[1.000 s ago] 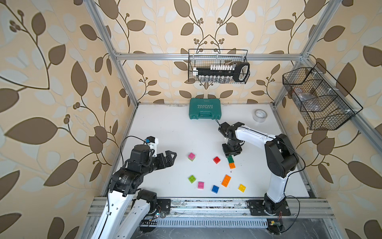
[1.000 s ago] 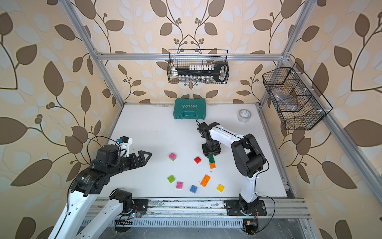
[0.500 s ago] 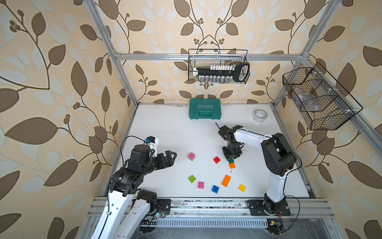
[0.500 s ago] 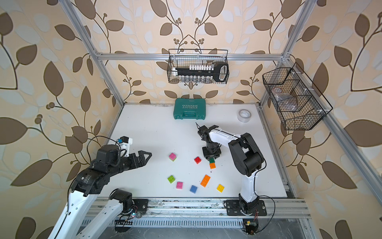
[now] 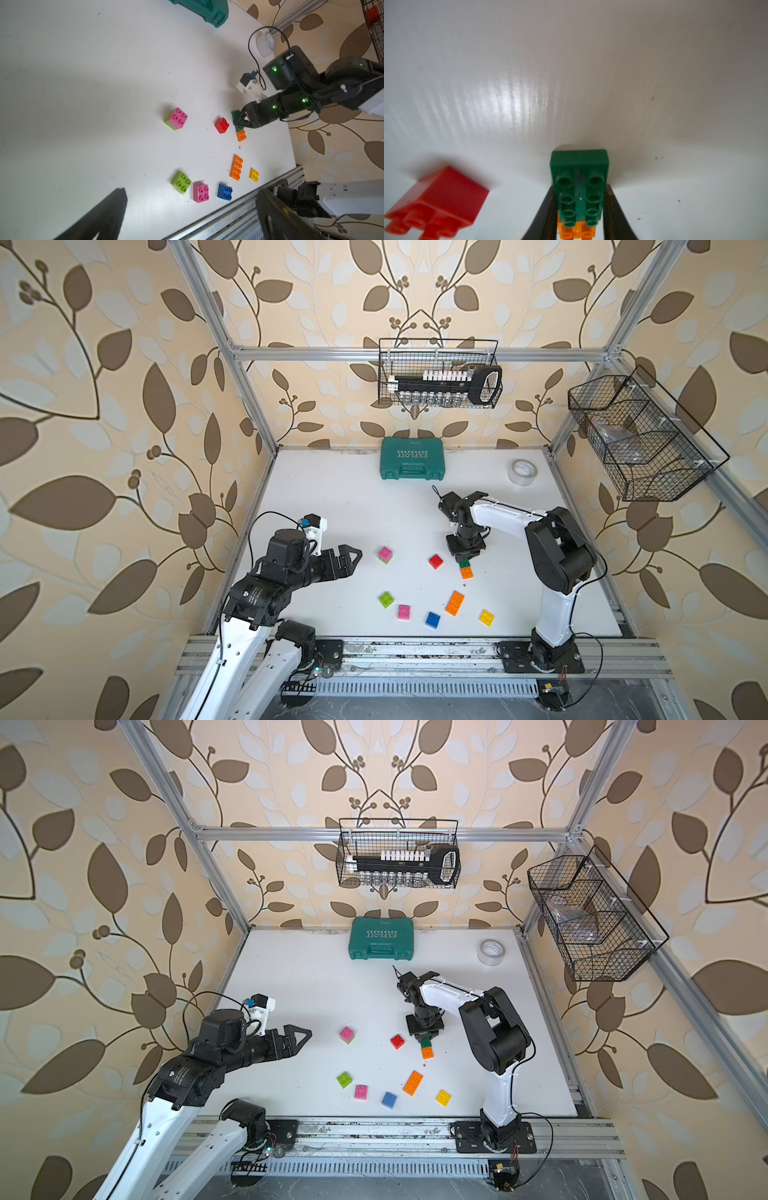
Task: Assemble the letter r with lego
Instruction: Pick up the lego brick from the center of the board.
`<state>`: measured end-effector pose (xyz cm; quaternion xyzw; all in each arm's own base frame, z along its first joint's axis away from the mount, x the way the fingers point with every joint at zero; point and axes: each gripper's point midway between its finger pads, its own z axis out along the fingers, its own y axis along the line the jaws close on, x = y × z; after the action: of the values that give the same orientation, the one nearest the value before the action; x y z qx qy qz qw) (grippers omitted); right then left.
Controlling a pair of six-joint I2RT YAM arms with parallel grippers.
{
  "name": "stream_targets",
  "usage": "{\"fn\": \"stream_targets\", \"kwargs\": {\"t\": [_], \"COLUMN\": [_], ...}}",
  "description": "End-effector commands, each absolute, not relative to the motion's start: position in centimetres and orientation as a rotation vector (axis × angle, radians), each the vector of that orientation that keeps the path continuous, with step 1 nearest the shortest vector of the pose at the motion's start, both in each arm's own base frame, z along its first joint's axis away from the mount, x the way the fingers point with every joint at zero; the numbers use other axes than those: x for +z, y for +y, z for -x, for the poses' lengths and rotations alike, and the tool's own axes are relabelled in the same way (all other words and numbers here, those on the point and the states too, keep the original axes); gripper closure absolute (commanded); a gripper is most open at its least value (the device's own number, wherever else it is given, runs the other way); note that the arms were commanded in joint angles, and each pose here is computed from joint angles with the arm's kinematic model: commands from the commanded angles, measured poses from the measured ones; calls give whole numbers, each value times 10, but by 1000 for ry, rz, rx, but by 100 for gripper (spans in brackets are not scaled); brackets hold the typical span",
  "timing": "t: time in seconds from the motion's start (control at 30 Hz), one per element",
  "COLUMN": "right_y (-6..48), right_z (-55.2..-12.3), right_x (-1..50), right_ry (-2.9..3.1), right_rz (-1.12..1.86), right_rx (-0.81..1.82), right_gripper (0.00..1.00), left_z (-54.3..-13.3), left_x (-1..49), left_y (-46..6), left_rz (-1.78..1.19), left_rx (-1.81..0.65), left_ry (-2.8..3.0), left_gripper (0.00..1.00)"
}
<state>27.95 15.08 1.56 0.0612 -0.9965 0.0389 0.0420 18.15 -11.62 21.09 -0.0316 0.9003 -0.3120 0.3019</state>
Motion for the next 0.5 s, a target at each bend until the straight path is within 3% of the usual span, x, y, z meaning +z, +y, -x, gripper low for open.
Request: {"fn": "stream_targets", "kwargs": {"t": [0.0, 0.47], "right_y": [145, 159], "right_z": [-275, -263], "right_x": [15, 72], "right_ry": [-3040, -3137], "right_rz": [-185, -119], "right_rx": [154, 32], "right_gripper": [100, 100], "left_z": [-176, -134], "left_x": [214, 196], "left_y": [-138, -183], "left_rz": [-64, -419], "left_rx": [-915, -946], "left_ry": [2387, 2495], "left_gripper": [1, 1]}}
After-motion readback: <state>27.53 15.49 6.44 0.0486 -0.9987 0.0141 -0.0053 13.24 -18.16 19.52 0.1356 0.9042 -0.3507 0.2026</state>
